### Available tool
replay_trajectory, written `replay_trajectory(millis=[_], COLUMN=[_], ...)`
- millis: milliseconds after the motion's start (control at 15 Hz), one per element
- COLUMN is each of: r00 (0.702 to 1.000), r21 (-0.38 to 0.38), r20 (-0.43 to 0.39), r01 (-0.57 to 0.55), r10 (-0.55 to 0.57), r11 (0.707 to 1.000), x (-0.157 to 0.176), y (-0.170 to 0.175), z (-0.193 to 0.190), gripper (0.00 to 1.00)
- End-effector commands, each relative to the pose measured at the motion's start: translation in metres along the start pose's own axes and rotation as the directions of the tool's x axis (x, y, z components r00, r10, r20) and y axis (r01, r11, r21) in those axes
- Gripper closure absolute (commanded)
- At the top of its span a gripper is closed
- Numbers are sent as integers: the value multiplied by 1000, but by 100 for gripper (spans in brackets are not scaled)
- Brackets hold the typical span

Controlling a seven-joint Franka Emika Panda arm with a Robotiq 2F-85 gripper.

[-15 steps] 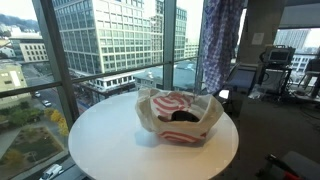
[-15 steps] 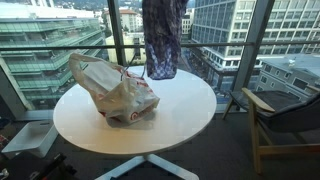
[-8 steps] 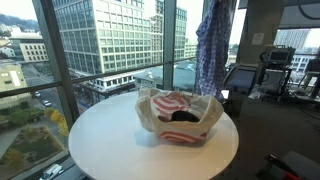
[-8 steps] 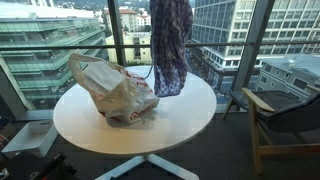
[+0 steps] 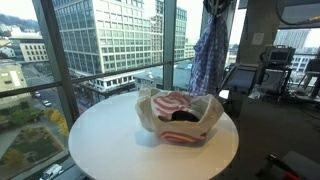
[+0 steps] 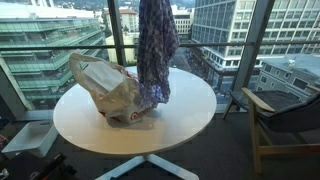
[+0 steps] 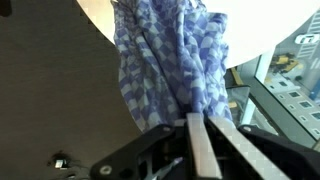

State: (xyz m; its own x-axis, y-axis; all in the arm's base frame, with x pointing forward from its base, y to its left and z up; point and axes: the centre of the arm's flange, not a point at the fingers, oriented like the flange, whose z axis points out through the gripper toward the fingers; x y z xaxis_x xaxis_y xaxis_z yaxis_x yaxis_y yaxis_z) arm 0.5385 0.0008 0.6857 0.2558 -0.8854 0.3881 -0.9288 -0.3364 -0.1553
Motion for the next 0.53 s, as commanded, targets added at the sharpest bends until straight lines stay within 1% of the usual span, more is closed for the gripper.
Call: replay_trajectory(millis=[0,67,133,200,267,467], r00=[998,997,997,997,996,996], r21=[-86,-97,-108,-113,-113,-106], r20=[20,29,22,25,21,18], r01=[-62,-68,-72,-74,-78,-84], r10=[64,71,74,78,81,87], r11=[994,993,992,991,990,991], x=[10,10,10,10,10,10], y=[-19,-19,-20,-21,-21,-20], z=[-10,-10,-10,-10,-11,-16], gripper=[99,95,70,70,67,45])
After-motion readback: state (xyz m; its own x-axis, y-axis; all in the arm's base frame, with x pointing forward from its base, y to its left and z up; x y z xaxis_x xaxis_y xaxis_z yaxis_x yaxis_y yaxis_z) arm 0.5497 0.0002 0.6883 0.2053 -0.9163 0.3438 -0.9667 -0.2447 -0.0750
